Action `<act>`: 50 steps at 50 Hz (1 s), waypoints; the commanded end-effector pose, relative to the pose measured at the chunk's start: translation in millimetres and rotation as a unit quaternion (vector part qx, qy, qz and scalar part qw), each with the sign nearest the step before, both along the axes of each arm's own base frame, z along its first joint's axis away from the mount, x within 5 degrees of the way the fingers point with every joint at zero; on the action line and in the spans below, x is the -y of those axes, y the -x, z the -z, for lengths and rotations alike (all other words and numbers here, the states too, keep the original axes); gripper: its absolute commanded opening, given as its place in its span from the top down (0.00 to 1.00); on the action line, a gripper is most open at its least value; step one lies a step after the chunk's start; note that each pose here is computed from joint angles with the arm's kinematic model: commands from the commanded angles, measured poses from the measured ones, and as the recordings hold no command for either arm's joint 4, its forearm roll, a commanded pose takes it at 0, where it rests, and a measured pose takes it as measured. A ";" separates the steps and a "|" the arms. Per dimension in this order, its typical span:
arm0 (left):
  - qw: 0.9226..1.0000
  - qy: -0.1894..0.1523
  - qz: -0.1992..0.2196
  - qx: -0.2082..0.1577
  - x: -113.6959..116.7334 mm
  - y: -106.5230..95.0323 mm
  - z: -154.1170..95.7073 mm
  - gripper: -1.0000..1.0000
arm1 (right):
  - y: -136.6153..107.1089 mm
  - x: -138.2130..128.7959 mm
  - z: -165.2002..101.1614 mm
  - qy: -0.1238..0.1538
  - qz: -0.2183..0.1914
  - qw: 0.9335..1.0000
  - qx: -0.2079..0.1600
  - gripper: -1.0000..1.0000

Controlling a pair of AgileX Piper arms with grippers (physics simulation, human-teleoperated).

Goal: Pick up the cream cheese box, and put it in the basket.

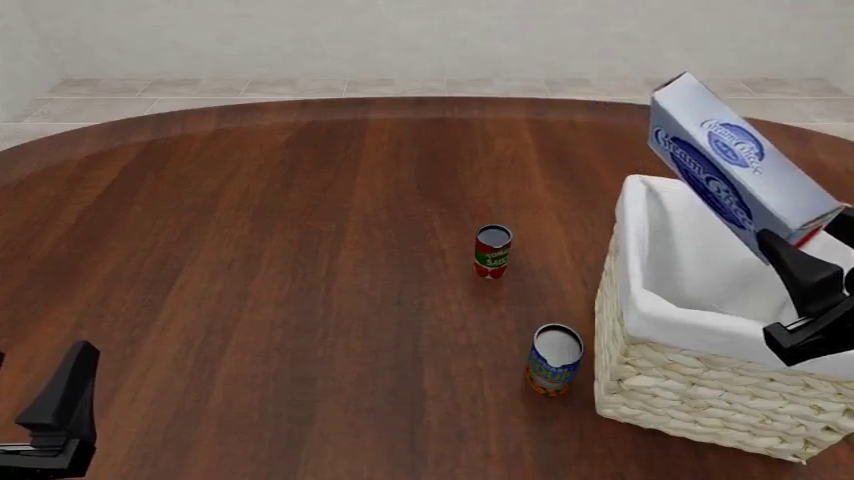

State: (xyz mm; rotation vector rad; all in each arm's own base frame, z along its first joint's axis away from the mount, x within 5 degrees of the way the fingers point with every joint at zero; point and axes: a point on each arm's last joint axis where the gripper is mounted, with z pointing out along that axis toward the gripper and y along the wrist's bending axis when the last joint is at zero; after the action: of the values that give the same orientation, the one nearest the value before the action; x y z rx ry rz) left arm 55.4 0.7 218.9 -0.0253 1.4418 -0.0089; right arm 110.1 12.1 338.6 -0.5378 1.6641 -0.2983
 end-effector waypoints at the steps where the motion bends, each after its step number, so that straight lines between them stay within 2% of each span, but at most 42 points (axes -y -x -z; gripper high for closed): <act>1: 1.000 0.001 0.000 0.000 0.0 0.0 0.1 0.00 | 4.0 2.5 -1.5 0.002 0.009 1.000 0.001 1.00; 13: 1.000 0.000 0.000 0.000 0.0 0.0 0.0 0.00 | 10.4 5.4 5.8 0.023 0.017 1.000 -0.010 1.00; 50: 1.000 -0.001 0.001 0.000 0.1 0.0 0.2 0.00 | 11.4 10.2 9.7 0.052 0.035 0.998 -0.024 1.00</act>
State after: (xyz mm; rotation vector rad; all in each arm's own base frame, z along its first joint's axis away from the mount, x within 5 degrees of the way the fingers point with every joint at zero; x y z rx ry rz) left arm 55.5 0.6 218.7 -0.0238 1.4423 -0.0093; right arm 101.6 3.5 325.3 -0.5852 1.7268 -0.4153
